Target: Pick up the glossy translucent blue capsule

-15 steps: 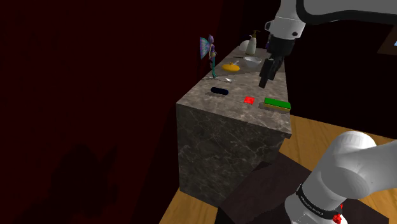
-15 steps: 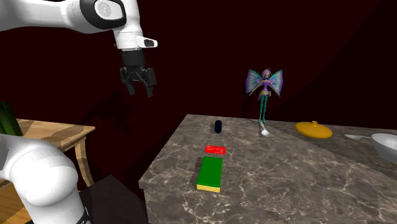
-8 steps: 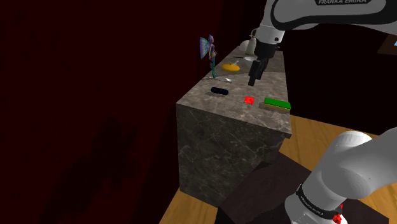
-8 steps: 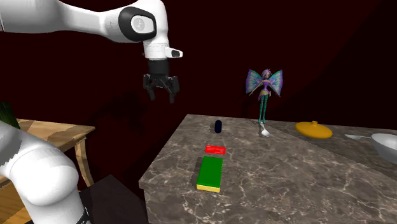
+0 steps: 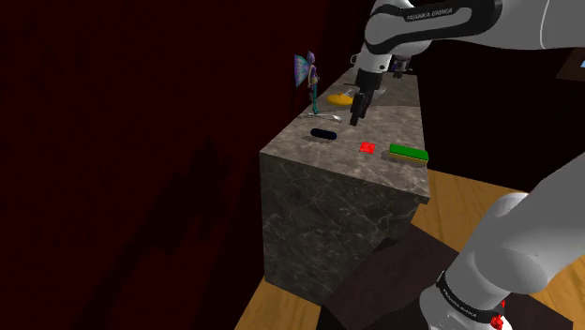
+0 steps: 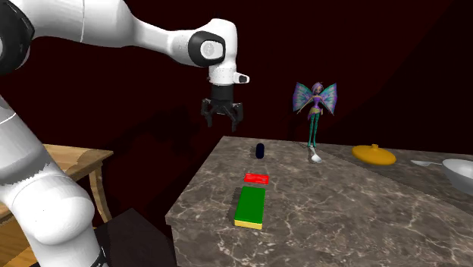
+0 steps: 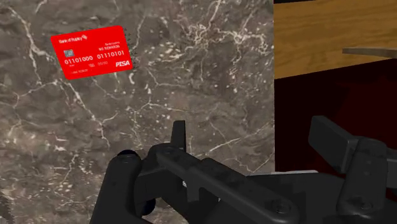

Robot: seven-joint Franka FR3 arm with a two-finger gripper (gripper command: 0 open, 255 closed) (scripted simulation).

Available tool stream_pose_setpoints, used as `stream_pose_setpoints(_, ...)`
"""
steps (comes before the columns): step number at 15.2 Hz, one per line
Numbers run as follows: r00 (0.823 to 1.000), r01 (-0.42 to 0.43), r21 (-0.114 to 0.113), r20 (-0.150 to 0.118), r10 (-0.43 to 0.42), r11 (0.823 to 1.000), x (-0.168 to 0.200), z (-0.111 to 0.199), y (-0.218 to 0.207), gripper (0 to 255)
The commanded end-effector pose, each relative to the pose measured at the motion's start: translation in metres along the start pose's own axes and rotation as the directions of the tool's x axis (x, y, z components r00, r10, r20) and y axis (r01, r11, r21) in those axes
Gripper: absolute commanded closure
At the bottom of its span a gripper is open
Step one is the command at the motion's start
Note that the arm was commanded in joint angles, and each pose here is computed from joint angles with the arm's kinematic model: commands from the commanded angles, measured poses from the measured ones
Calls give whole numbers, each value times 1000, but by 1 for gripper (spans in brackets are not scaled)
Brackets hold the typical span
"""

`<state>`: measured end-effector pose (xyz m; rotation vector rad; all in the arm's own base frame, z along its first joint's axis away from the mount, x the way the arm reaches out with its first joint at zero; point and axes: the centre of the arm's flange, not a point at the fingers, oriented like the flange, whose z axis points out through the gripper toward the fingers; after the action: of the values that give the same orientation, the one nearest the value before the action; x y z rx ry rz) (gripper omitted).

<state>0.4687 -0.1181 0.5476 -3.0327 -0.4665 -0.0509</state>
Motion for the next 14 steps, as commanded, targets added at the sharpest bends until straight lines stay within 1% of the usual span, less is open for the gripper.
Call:
stream_pose_setpoints(1, 1000, 24, 13, 4, -24, 1000, 18, 11, 17, 0)
stream_pose_setpoints(7, 996, 88, 53, 14, -89, 995, 74, 47, 70, 0)
stream_pose_setpoints(14, 986, 162, 101, 21, -165, 982, 142, 91, 125, 0)
